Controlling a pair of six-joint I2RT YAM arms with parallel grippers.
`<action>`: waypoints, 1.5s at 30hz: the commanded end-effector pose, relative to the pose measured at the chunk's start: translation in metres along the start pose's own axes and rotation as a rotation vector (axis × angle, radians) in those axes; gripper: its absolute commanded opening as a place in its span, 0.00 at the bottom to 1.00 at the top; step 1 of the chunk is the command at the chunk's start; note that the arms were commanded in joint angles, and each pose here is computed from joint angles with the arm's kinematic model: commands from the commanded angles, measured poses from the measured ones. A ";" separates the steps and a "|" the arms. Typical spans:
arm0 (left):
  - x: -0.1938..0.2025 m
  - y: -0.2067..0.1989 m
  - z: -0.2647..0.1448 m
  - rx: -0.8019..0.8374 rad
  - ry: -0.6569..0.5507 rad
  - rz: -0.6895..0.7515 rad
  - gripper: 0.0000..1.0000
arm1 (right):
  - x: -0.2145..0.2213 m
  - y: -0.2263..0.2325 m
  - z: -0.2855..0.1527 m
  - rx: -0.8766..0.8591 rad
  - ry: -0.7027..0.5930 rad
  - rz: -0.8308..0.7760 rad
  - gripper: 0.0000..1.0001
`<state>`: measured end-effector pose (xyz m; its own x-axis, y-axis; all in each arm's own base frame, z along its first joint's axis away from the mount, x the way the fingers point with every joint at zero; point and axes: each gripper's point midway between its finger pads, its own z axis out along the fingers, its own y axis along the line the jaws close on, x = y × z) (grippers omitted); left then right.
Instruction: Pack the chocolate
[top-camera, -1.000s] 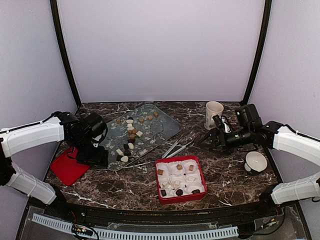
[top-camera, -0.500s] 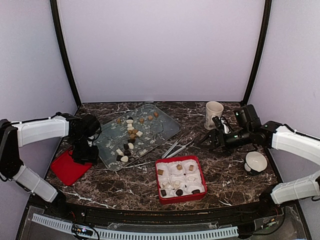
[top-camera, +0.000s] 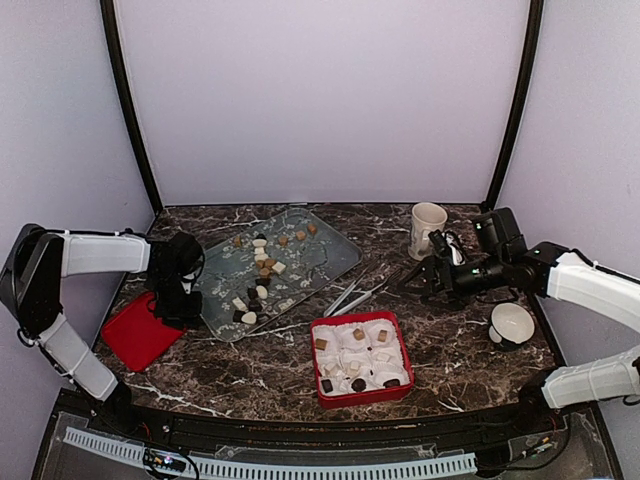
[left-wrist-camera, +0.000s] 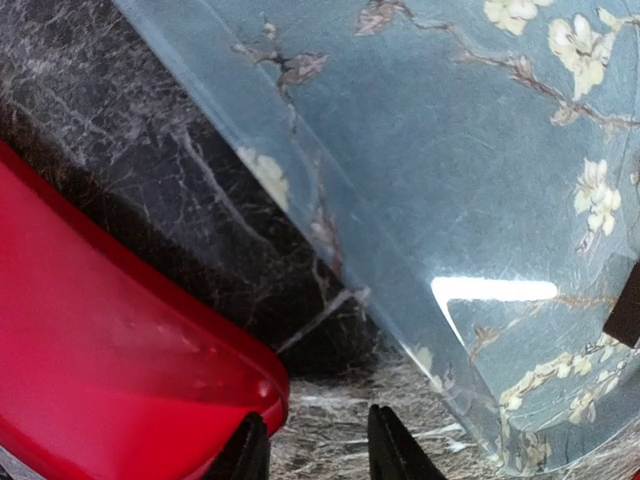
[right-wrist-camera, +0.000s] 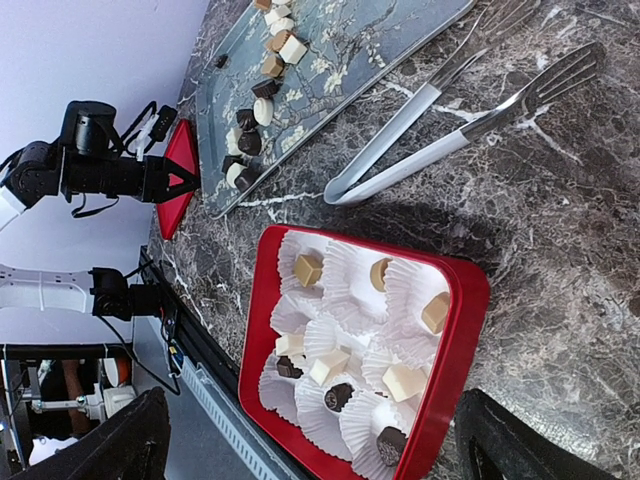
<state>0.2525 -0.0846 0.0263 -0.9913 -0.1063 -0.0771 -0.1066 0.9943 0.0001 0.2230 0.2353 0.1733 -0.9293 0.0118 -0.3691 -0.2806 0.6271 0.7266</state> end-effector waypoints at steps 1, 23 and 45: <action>0.006 0.006 0.007 0.009 0.023 -0.031 0.32 | -0.004 0.000 -0.004 0.004 -0.024 -0.006 1.00; 0.003 0.011 0.007 0.028 0.023 -0.035 0.06 | -0.006 0.000 -0.001 0.002 -0.003 -0.020 1.00; -0.064 -0.078 -0.215 0.418 -0.435 0.134 0.00 | -0.062 0.059 -0.045 -0.048 -0.229 -0.276 1.00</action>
<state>0.3100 -0.1108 0.1979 -0.8873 -0.1577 -0.4333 -0.0491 0.9667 -0.2513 0.2412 0.2406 0.2156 -0.8685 0.0041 -0.4957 -0.3939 0.6014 0.6951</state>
